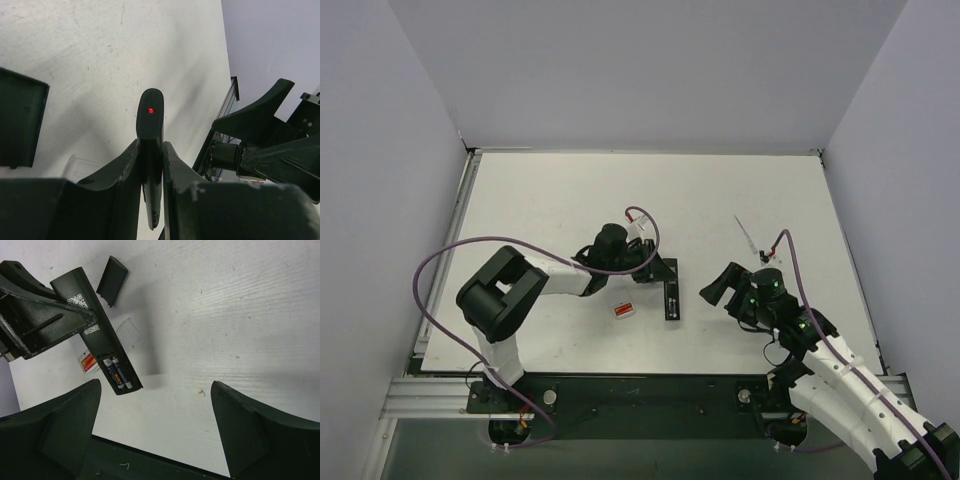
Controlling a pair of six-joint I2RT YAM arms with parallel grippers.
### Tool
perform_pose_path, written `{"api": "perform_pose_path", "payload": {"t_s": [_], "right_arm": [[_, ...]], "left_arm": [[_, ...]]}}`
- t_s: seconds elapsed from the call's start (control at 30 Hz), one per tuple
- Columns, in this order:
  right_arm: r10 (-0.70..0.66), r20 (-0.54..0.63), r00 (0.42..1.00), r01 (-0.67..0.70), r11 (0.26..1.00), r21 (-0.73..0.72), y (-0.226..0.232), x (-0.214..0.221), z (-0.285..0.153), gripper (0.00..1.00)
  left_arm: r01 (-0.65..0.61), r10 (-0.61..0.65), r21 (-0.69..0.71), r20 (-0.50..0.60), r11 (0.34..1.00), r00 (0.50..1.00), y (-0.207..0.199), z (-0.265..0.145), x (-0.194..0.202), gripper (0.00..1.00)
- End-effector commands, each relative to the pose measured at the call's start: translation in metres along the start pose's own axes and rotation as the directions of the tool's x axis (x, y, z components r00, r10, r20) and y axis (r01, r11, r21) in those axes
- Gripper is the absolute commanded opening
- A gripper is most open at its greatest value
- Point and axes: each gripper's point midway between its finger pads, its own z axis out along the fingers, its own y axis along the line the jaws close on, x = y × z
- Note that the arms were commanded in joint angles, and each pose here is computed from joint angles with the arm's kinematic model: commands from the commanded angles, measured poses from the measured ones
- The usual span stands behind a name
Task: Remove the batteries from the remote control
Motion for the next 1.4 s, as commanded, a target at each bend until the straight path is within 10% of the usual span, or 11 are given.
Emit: {"api": "perform_pose_path", "payload": {"t_s": [0.0,0.37,0.87,1.37], "right_arm": [[-0.053,0.04,0.998,0.05,0.997,0.054,-0.007,-0.013,-0.011,0.86],[-0.085,0.036,0.996,0.081,0.992,0.093,-0.01,-0.017,-0.016,0.85],[-0.201,0.128,0.971,0.172,0.963,0.207,-0.006,-0.061,-0.018,0.84],[-0.326,0.007,0.945,0.286,0.841,0.459,-0.045,-0.165,0.008,0.82]], "left_arm": [[-0.068,0.068,0.086,0.006,0.994,0.998,-0.027,0.021,-0.009,0.1],[-0.058,0.063,0.059,-0.087,0.997,0.994,-0.013,0.058,0.016,0.22],[-0.143,0.133,-0.062,-0.14,0.988,0.981,-0.012,0.052,0.007,0.77],[-0.092,0.102,-0.188,0.045,0.978,0.994,-0.022,-0.056,-0.055,0.84]]}}
